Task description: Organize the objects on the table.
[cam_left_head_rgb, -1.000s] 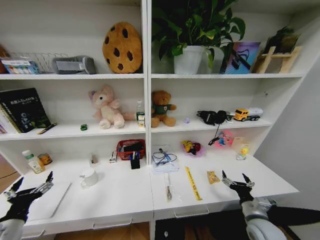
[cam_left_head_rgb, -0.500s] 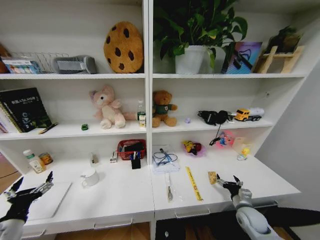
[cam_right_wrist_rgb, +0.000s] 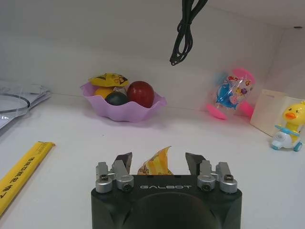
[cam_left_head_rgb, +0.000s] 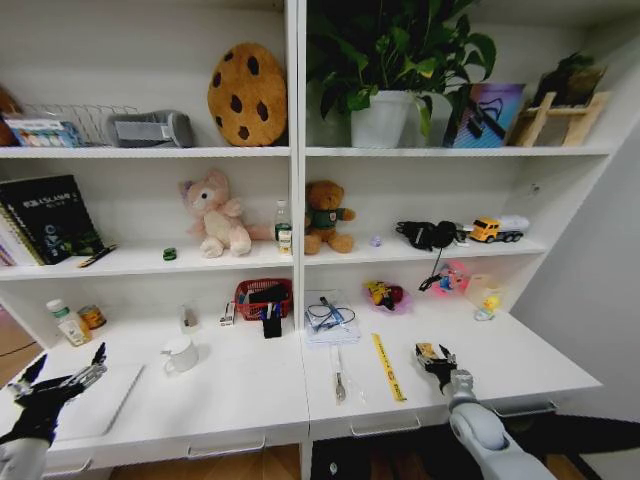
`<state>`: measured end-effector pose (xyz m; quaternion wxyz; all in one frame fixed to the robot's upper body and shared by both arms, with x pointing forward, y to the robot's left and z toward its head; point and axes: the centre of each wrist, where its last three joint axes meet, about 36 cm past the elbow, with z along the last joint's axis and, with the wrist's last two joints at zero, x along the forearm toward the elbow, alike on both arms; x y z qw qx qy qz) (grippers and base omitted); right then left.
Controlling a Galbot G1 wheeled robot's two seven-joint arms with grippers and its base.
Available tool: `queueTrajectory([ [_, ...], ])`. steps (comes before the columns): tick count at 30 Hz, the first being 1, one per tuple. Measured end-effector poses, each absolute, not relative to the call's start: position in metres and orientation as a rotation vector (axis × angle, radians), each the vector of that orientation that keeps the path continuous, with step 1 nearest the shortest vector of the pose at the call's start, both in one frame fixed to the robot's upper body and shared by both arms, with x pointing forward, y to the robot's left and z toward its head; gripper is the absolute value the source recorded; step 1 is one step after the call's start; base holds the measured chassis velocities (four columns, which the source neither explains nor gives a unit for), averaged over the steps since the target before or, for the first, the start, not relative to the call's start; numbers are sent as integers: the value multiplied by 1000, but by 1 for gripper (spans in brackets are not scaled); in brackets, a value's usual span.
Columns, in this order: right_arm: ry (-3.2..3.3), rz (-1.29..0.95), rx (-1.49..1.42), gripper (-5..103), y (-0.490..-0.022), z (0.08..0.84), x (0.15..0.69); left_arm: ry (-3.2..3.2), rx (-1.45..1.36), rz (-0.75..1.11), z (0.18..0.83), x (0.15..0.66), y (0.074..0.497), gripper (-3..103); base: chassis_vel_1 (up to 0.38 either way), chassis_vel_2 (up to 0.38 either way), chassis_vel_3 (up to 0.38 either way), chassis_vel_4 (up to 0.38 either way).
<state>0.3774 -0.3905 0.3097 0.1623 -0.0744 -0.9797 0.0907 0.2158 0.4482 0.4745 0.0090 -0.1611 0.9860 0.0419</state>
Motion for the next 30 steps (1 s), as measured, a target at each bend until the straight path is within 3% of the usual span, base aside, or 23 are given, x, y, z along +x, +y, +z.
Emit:
queueTrajectory([
  [1,-2796,260,-212,61,-390,309,378,3080,-503,131,475,216,448,100,0,0,0,0],
  [3,-2796,261,-211,61,-390,309,380,3080,-503,131,474,216,448,100,0,0,0,0],
  [4,-2798,262,-210,49,-389,309,382,3080,-503,131,474,216,448,100,0,0,0,0],
  [8,-2796,262,-212,39,-389,309,383,3080,-503,131,475,216,448,100,0,0,0,0],
  [17,-2821,239,-222,3,-390,319,385,3080,-503,131,474,216,448,100,0,0,0,0],
  [21,-2854,222,-212,1,-387,332,392,3080,-503,131,475,216,448,100,0,0,0,0],
  [30,-2956,199,-202,0,-386,377,466,3080,-503,131,475,216,448,100,0,0,0,0],
])
